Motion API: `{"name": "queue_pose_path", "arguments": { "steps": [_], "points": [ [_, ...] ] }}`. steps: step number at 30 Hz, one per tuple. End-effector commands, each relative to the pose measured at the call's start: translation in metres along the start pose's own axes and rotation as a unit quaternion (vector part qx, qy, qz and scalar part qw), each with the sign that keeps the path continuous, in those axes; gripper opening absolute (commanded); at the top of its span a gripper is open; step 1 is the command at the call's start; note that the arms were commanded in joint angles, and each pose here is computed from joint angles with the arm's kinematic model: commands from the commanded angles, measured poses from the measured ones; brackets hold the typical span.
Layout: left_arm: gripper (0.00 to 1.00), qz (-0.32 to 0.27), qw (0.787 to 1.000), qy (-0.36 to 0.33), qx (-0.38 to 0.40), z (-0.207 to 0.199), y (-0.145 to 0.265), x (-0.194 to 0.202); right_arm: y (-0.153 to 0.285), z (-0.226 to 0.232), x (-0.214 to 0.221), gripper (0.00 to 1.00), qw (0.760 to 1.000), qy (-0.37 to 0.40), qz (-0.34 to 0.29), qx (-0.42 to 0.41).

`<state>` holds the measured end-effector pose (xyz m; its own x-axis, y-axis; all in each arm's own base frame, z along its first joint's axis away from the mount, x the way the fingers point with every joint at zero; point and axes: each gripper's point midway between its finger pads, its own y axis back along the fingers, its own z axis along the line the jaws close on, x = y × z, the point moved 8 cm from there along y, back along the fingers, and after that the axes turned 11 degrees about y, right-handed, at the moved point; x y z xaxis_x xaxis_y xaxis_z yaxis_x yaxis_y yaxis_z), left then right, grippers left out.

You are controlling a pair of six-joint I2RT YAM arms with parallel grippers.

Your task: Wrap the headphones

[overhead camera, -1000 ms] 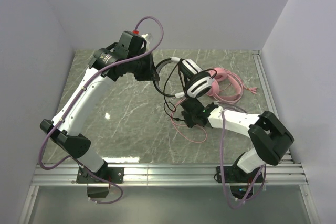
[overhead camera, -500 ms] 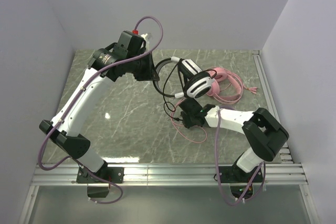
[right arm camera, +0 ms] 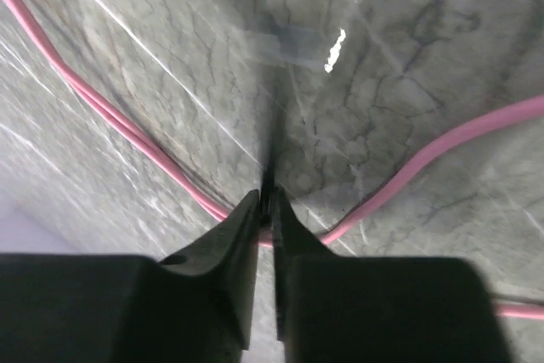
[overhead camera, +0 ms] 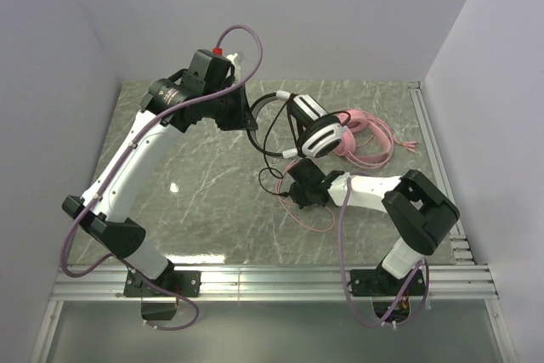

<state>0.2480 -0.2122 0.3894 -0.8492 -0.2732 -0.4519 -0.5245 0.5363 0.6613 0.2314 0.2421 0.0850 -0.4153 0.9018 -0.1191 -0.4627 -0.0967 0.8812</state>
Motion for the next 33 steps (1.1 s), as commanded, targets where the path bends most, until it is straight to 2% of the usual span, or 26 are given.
{"name": "queue_pose_path", "arguments": {
  "steps": [1,5,7,8,14,15,19,27,33],
  "points": [
    [0.0,-0.047,0.995,-0.01,0.084,-0.023,0.034,-0.01,-0.016,-0.016,-0.002,0.08,0.996,-0.085,0.009,0.038],
    [0.0,-0.053,0.995,-0.012,0.081,-0.022,0.037,-0.012,-0.015,-0.021,-0.011,0.0,0.995,-0.095,-0.004,0.037],
    [0.0,-0.054,0.995,-0.013,0.081,-0.021,0.038,-0.012,-0.01,-0.023,-0.017,0.0,0.995,-0.103,-0.008,0.004],
    [0.0,-0.053,0.995,-0.012,0.079,-0.02,0.037,-0.012,-0.007,-0.023,-0.023,0.0,0.994,-0.106,-0.031,-0.012],
    [0.0,-0.06,0.996,-0.011,0.071,-0.019,0.037,-0.015,0.039,-0.012,-0.047,0.0,0.987,-0.11,-0.084,-0.077],
    [0.0,-0.064,0.996,-0.01,0.065,-0.018,0.037,-0.016,0.052,-0.007,-0.053,0.0,0.984,-0.115,-0.092,-0.104],
    [0.0,-0.09,0.996,-0.007,0.025,-0.011,0.034,-0.021,0.08,-0.003,-0.068,0.0,0.98,-0.115,-0.109,-0.122],
    [0.0,-0.152,0.988,0.007,-0.017,-0.007,0.025,-0.052,0.089,-0.032,-0.067,0.0,0.985,-0.093,-0.072,-0.127],
    [0.0,-0.173,0.984,0.03,-0.018,-0.003,0.002,-0.085,0.093,-0.057,-0.074,0.0,0.984,-0.084,-0.078,-0.134]
  ]
}}
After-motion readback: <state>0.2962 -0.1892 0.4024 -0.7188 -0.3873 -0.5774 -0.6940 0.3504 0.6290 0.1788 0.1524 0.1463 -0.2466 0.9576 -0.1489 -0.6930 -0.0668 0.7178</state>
